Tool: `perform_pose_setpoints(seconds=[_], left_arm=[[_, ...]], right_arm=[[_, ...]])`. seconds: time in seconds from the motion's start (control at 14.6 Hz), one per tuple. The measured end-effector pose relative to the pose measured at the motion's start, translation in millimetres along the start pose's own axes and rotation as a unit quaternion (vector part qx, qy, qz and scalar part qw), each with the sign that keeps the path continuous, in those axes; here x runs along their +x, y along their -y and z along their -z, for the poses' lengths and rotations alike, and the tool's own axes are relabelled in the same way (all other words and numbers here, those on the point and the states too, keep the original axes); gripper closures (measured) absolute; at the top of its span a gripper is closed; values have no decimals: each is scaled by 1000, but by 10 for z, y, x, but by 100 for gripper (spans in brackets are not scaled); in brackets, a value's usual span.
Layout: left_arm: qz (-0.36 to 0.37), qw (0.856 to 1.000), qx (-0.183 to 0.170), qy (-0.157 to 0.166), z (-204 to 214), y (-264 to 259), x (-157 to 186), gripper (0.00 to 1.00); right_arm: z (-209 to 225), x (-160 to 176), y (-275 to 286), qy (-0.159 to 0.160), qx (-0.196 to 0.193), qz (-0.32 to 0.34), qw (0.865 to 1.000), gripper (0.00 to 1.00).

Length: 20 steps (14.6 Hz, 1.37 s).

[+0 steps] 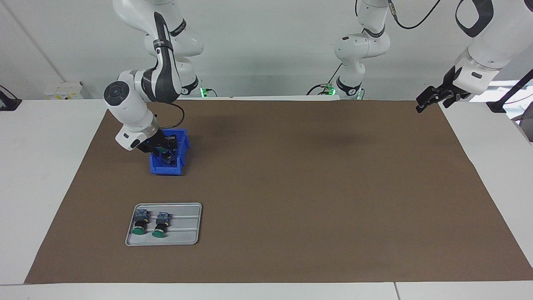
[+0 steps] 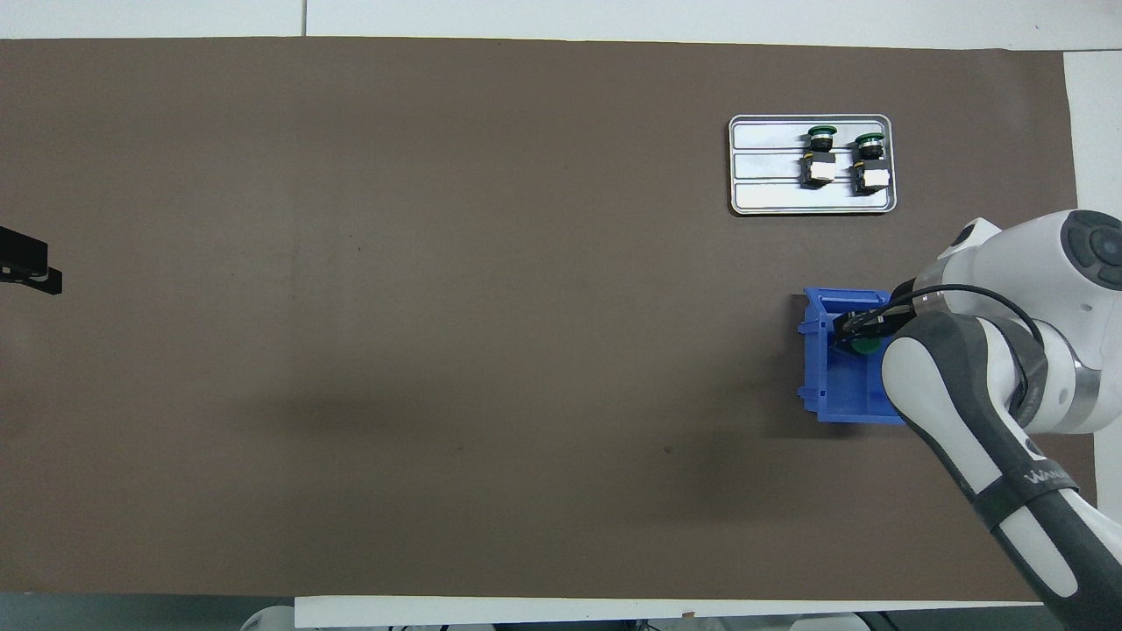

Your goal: Place and press button with both arms

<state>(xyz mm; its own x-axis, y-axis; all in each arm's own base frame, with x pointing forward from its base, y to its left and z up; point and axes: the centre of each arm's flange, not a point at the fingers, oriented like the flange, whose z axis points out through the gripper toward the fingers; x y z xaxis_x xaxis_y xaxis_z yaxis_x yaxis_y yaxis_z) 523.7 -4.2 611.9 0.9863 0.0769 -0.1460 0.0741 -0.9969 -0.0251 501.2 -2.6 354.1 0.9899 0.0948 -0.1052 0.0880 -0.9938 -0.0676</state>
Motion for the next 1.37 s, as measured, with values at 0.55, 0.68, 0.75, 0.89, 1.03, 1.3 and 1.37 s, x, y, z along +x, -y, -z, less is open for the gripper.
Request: perform_pose_setpoints(seconds=[0.55, 0.68, 0.75, 0.89, 1.03, 1.3, 1.37], left_arm=[[-1, 1000, 0, 0, 1, -5, -1, 0], [-1, 1000, 0, 0, 1, -7, -1, 0], [-1, 1000, 0, 0, 1, -7, -1, 0], [-1, 1000, 0, 0, 1, -8, -1, 0], [-1, 1000, 0, 0, 1, -9, -2, 0], [-2, 1000, 0, 0, 1, -23, -3, 0], [-4, 1000, 1, 0, 1, -34, -4, 0]], right_arm=[[1225, 163, 36, -6, -3, 9, 1000, 12], [1653, 103, 0, -17, -3, 5, 1000, 0], [1895, 46, -48, -20, -3, 0, 1000, 0], [2384, -91, -170, -25, -6, -12, 1000, 0], [2786, -203, -263, -31, -19, -21, 999, 0], [2941, -170, -372, -30, -25, -30, 999, 0], [2914, -135, -382, -28, -25, -31, 999, 0]])
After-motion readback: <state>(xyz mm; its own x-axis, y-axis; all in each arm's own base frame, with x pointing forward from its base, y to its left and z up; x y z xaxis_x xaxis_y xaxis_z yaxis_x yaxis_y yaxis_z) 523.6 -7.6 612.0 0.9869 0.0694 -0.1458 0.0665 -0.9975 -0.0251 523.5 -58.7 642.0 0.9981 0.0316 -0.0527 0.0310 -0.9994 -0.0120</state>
